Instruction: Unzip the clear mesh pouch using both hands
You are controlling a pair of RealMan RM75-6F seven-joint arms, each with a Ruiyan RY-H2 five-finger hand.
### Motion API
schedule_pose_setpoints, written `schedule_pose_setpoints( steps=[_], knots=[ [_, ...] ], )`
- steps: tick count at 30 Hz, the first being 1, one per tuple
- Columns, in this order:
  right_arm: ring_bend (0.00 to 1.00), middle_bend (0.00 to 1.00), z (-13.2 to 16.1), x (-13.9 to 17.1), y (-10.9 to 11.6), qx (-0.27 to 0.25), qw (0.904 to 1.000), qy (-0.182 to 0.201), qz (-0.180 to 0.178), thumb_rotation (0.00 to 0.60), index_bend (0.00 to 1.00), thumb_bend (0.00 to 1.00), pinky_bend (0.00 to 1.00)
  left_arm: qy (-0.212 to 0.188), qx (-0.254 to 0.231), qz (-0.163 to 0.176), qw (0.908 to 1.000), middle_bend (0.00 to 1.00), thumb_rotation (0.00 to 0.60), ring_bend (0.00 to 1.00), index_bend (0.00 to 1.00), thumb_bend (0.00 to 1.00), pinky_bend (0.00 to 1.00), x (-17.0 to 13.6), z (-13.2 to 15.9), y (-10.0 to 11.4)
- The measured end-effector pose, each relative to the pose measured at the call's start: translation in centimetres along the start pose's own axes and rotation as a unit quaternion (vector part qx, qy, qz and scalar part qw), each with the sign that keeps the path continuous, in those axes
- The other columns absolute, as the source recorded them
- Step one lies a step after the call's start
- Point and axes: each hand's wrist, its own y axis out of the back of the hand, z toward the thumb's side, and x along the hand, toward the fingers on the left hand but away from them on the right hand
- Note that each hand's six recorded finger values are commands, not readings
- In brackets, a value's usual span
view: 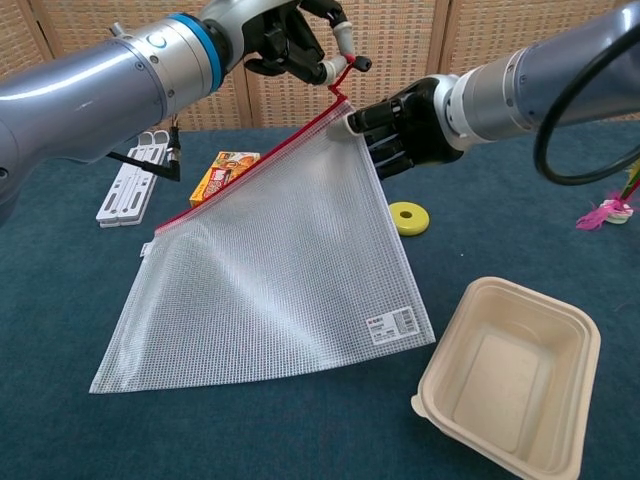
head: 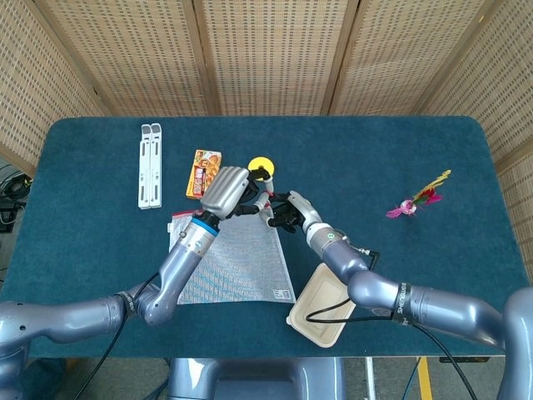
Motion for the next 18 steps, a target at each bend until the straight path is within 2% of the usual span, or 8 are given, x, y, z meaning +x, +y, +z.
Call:
schedule_pose_setpoints(
  steps=[8,18],
  knots=[
    [0.91,0.92,1.0,1.0,0.6,-0.023,0.9988,0.039,-0.015,0.600,0.68,0.75,0.97,0.020,-0.007,0.000,0.9998,1.00,0.600,0.96,0.85,0.57,1.00,-0.5,-2.2,0.2],
    [0.92,0.92,1.3,1.5,1.6,-0.047,0.9973,0.052,-0.023,0.600,0.68,0.76,0.97,0.057,-0.017,-0.003,0.9982,1.00,0.600,0.96,0.85,0.57,1.00,-1.7,-5.9,0.9]
  ],
)
